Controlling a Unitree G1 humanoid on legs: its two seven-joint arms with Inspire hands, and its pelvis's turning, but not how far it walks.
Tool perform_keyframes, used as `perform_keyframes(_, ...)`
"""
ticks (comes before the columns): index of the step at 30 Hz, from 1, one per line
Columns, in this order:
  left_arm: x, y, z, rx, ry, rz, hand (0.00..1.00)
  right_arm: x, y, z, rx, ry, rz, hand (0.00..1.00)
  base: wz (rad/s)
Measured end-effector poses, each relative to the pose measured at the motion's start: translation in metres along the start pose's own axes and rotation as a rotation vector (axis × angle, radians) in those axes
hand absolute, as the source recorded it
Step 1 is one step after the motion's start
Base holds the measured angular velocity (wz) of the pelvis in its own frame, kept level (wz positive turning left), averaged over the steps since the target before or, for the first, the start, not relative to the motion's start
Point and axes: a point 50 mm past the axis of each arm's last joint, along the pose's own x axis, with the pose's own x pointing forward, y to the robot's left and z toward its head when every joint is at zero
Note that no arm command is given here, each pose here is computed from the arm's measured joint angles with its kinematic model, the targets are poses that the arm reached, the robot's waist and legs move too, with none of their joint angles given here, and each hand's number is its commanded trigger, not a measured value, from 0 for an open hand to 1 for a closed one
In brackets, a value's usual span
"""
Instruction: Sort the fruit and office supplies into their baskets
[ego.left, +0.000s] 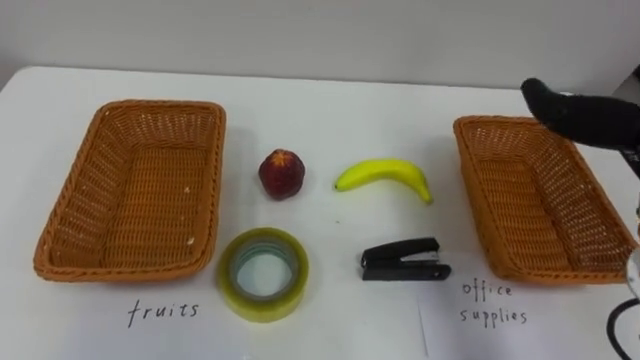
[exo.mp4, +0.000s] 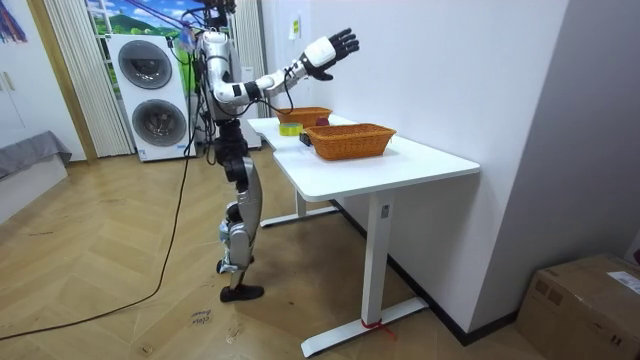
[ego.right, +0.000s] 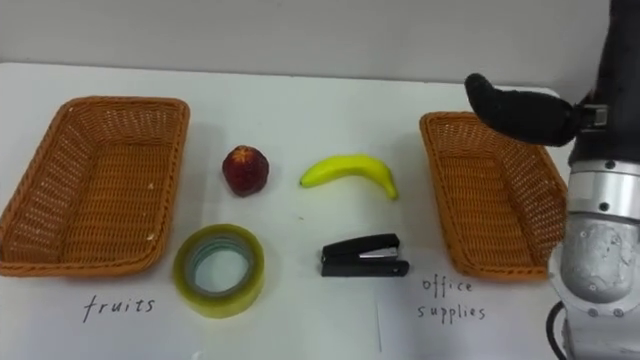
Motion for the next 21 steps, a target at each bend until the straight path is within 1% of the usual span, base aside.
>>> perform_keyframes(5, 0.001, -0.001, 0.006, 0.019, -0.02, -0.013, 0.0, -0.002, 0.015, 0.001, -0.008, 0.0, 0.152, 0.0, 0.01)
perform_keyframes(10, 0.001, -0.002, 0.008, 0.028, -0.028, -0.028, 0.0, -0.004, 0.023, 0.001, -0.014, 0.001, 0.243, 0.0, 0.0)
perform_keyframes(17, 0.0, -0.002, 0.01, 0.03, -0.038, -0.031, 0.0, -0.009, 0.035, -0.006, -0.122, 0.024, 0.385, 0.0, 0.06)
perform_keyframes(21, 0.001, -0.002, 0.011, 0.029, -0.041, -0.04, 0.0, -0.012, 0.044, -0.007, -0.142, 0.033, 0.483, 0.0, 0.0)
